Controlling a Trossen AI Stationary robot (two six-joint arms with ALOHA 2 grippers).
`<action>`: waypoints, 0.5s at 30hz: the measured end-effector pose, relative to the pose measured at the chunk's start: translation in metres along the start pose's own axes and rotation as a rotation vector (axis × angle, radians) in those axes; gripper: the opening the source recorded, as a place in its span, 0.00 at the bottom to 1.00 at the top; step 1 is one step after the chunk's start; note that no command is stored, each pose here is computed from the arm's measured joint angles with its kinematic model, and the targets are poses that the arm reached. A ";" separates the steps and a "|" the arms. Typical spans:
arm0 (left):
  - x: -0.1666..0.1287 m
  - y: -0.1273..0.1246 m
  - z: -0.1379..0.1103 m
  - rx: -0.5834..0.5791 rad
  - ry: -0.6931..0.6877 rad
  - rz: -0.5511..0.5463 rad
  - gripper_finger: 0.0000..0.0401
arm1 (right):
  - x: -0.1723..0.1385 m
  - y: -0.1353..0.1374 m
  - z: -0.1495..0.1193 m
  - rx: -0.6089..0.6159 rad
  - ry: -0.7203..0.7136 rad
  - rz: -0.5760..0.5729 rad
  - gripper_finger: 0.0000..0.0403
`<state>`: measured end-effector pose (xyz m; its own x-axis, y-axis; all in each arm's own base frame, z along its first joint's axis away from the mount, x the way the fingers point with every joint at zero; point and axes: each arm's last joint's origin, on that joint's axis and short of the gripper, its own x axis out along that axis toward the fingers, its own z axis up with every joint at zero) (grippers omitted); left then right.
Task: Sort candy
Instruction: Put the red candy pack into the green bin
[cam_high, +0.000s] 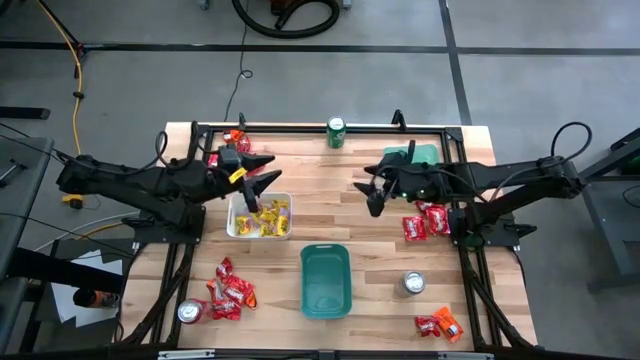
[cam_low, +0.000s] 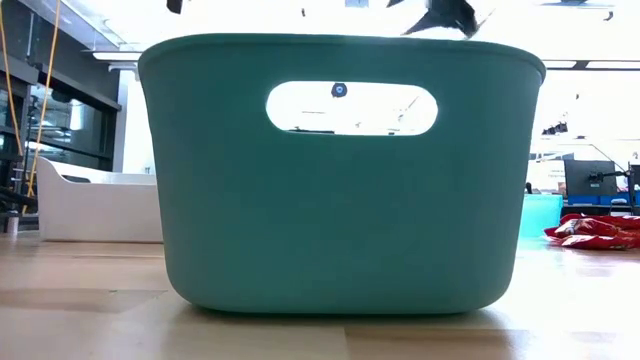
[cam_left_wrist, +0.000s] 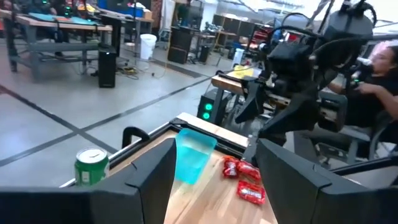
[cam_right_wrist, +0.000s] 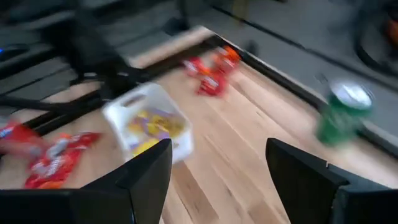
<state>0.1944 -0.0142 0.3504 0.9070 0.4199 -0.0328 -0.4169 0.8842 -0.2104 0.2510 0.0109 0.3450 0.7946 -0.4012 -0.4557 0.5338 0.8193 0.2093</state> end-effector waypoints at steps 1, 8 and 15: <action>0.000 0.000 0.000 0.002 0.001 0.007 0.52 | 0.001 -0.006 -0.004 0.054 0.037 -0.059 0.64; 0.004 -0.002 -0.004 0.011 0.013 0.014 0.52 | -0.007 -0.052 -0.042 0.189 0.465 -0.480 0.64; 0.012 -0.005 -0.012 0.034 0.045 0.022 0.52 | -0.007 -0.069 -0.079 0.321 0.710 -0.582 0.64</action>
<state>0.2076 -0.0160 0.3398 0.8992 0.4299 -0.0814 -0.4375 0.8818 -0.1759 0.1861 -0.0106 0.2654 0.0784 -0.2811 -0.9565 0.9252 0.3779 -0.0352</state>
